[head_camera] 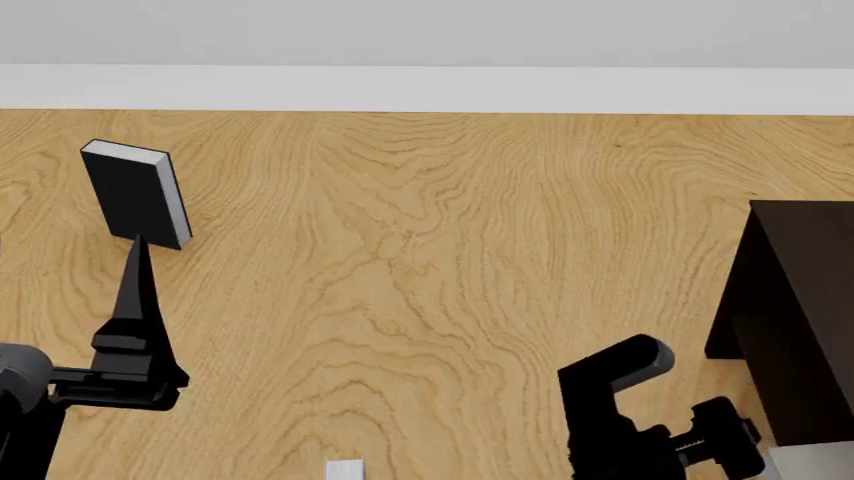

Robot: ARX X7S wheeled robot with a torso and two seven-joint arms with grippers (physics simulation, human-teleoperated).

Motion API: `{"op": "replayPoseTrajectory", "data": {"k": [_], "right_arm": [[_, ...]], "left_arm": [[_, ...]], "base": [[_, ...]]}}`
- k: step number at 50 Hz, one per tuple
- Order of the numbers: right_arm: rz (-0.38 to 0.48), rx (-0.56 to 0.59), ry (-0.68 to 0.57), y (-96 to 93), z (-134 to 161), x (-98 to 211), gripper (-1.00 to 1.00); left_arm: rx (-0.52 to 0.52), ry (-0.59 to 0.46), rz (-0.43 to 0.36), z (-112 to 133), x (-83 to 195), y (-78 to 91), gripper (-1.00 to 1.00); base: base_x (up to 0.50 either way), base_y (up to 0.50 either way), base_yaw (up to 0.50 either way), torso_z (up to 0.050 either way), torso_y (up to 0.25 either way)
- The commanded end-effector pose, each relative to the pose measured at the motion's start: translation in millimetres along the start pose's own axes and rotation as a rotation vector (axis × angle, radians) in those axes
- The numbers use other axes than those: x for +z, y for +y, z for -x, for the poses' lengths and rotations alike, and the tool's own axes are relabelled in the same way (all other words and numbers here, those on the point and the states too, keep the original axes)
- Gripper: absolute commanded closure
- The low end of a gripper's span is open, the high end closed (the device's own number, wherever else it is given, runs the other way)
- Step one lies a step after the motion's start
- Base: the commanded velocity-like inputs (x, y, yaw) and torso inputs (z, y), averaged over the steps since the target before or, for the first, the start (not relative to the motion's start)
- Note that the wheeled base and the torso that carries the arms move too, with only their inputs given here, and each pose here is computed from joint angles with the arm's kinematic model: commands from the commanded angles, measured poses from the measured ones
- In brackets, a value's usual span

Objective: Pick up the book on the right and place it on the cabinet shelf.

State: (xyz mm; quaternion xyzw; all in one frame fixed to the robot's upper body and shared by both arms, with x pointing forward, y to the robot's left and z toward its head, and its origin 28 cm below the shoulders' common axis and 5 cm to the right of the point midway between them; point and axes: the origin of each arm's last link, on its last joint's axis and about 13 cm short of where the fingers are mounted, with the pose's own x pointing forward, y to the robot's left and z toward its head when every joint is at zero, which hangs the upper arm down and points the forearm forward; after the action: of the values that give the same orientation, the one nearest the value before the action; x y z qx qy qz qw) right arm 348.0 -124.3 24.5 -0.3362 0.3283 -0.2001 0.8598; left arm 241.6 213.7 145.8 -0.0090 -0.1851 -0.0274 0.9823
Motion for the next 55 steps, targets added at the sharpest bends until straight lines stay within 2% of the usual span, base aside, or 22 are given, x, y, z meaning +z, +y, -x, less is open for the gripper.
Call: {"op": "replayPoseTrajectory", "data": {"k": [1,8,14,38,55], "right_arm": [[-0.124,0.109,0.075,-3.9,0,3,-1.00],[-0.181,0.183,0.128,-18.6,8,-2,-1.00],[-0.194,0.179,0.141,-25.4,11,-5,-1.00],[-0.172,0.249,0.260,-46.8,11,-8,-1.00],[-0.182,0.240,0.265,-56.9,-3,1,-1.00]], "left_arm": [[0.000,0.003,0.002,0,0,0.3,-1.00],[-0.004,0.003,0.004,0,-1,0.1,-1.00],[-0.005,0.003,0.005,0,0,-0.2,-1.00],[-0.002,-0.004,0.008,1,2,0.5,-1.00],[0.000,-0.008,0.007,0,3,0.8,-1.00]], "base": [[0.00,0.00,0.00,0.000,0.000],[0.00,0.00,0.00,0.000,0.000],[0.00,0.00,0.00,0.000,0.000],[0.00,0.00,0.00,0.000,0.000],[0.00,0.00,0.00,0.000,0.000]]}}
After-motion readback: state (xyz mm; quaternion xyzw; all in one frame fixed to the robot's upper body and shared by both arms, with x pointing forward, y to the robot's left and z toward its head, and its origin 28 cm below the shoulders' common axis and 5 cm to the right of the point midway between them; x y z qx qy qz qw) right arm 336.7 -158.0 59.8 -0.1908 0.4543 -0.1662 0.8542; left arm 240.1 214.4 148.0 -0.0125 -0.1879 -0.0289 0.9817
